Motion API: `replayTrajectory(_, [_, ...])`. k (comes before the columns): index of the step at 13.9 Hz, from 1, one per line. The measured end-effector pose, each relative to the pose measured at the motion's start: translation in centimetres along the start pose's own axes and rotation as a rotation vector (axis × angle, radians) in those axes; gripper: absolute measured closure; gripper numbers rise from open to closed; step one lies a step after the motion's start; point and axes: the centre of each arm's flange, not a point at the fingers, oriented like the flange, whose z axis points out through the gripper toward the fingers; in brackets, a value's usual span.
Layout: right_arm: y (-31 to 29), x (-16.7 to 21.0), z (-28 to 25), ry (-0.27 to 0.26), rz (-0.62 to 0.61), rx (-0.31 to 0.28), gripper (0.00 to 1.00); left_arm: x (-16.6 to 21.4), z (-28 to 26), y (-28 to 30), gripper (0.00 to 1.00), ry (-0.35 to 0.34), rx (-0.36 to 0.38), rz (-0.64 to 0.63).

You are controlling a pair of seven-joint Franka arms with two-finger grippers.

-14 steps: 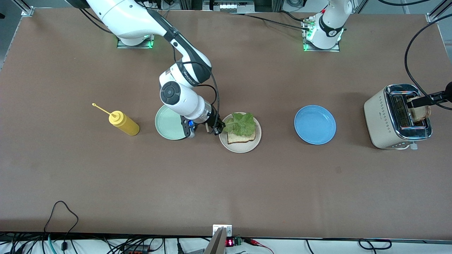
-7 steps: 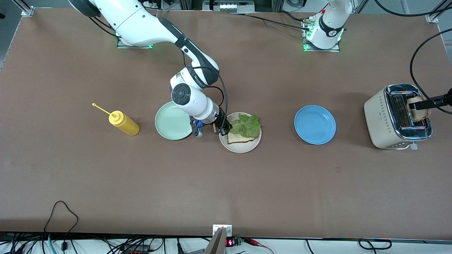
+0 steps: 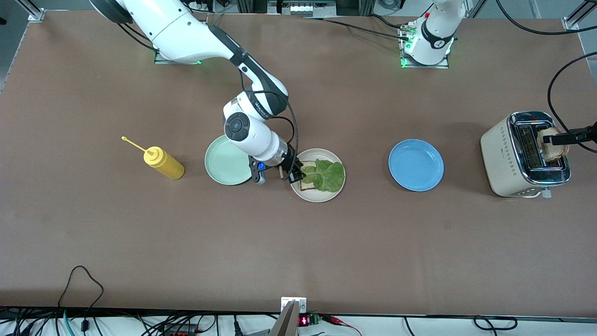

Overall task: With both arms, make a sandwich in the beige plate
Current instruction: 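Lower the lettuce onto the bread and open the right gripper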

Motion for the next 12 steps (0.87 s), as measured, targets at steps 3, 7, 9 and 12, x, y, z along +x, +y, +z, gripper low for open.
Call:
replayTrajectory(3, [-0.6, 0.1, -1.4, 0.012, -0.028, -0.002, 0.27, 0.8, 0.4, -0.3, 0.00, -0.010, 0.029, 0.024])
replayTrajectory(7, [-2.3, 2.0, -8.5, 0.050, -0.139, -0.054, 0.00, 2.3, 2.5, -0.5, 0.00, -0.030, 0.024, 0.078])
replayTrajectory(9, [-3.0, 3.6, -13.3, 0.058, -0.234, -0.081, 0.00, 2.7, 2.8, -0.7, 0.09, -0.025, 0.024, 0.094])
replayTrajectory(12, [-3.0, 7.7, -21.0, 0.067, -0.414, -0.138, 0.00, 2.7, 2.6, -1.3, 0.42, -0.020, 0.022, 0.109])
